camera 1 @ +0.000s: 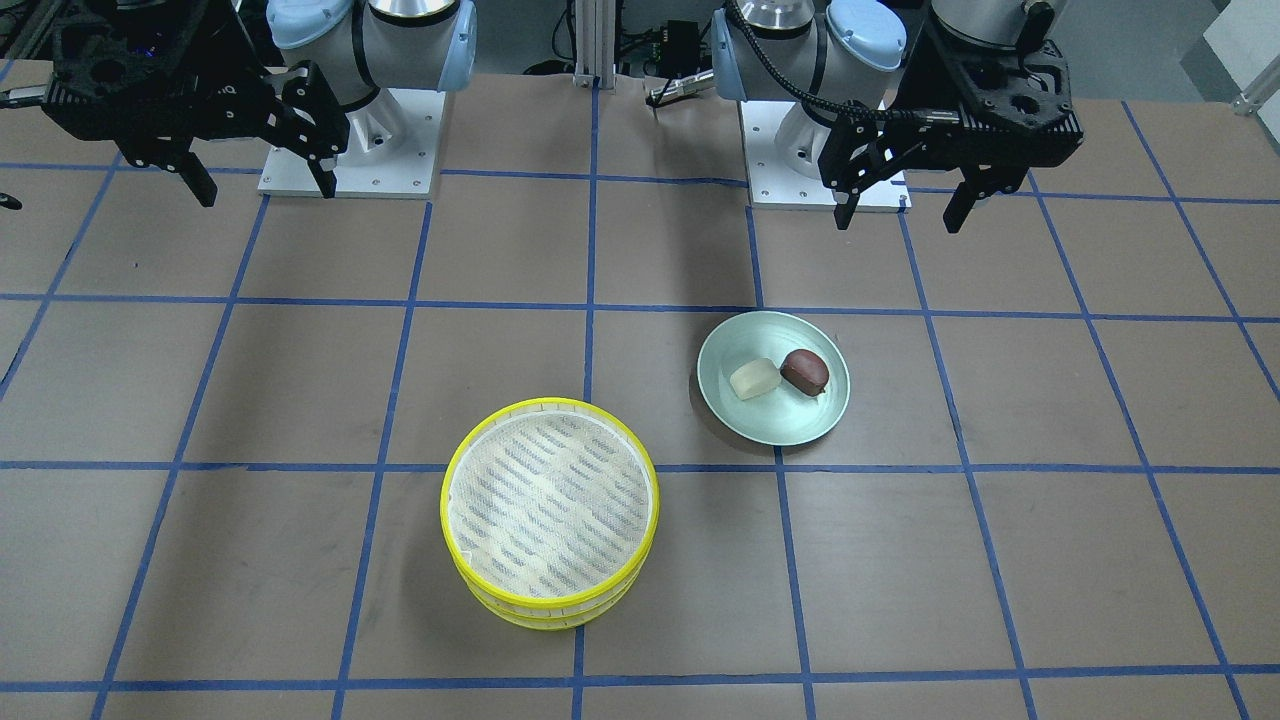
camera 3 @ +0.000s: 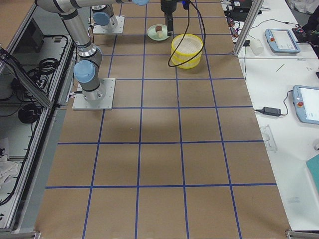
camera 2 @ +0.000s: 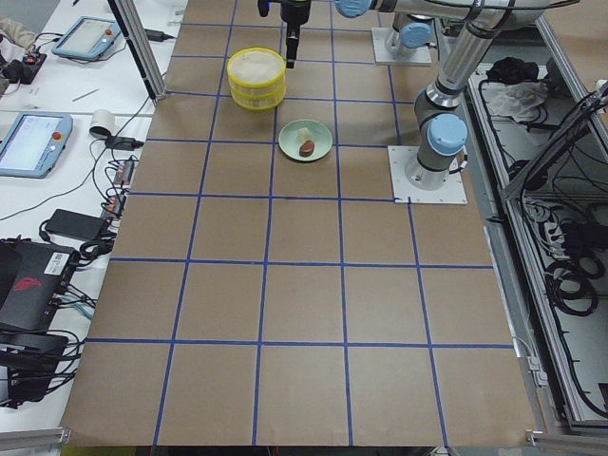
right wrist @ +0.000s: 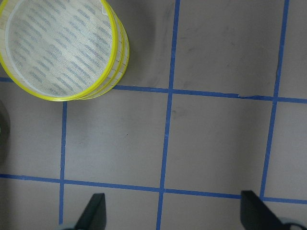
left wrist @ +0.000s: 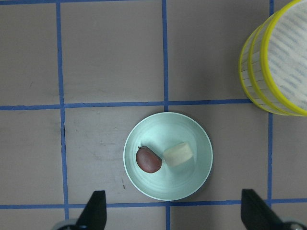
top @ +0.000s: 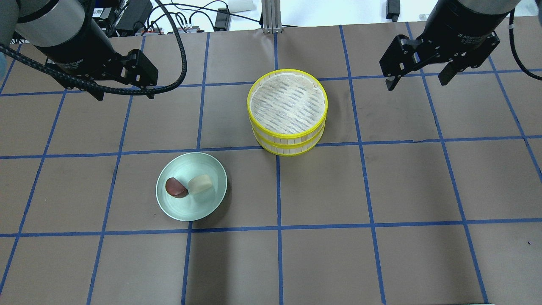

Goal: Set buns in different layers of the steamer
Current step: 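Move the left gripper over the green bowl while the right reaches the steamer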

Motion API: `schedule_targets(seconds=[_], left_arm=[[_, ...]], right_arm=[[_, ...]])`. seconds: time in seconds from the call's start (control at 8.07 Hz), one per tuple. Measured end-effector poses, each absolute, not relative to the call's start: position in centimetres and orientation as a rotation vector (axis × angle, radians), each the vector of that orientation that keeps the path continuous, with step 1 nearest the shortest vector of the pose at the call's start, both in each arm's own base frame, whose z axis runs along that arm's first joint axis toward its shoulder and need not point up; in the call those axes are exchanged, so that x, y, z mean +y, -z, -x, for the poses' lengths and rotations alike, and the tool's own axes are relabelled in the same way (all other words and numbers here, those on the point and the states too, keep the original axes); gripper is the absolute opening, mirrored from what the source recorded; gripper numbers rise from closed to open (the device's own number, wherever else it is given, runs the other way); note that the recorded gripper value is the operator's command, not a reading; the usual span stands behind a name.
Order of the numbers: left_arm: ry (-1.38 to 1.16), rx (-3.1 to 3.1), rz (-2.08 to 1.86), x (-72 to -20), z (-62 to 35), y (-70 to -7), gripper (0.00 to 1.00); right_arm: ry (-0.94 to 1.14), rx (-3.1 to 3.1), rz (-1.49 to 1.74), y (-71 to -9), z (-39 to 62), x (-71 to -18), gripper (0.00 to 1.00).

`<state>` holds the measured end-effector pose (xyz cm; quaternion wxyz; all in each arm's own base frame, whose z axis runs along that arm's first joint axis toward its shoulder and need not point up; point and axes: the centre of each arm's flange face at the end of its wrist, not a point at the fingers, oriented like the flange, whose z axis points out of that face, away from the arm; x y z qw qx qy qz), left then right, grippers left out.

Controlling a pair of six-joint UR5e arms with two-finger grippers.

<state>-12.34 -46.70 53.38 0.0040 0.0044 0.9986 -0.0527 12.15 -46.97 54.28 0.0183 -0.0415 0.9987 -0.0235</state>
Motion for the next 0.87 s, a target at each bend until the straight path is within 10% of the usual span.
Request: schedule_targets(seconds=[0.87], left_arm=[[-0.070, 3.186, -0.083, -48.1, 12.8, -45.7, 1.00]], right_arm=[[0.070, 3.101, 0.130, -54.2, -12.1, -47.0, 1.00]])
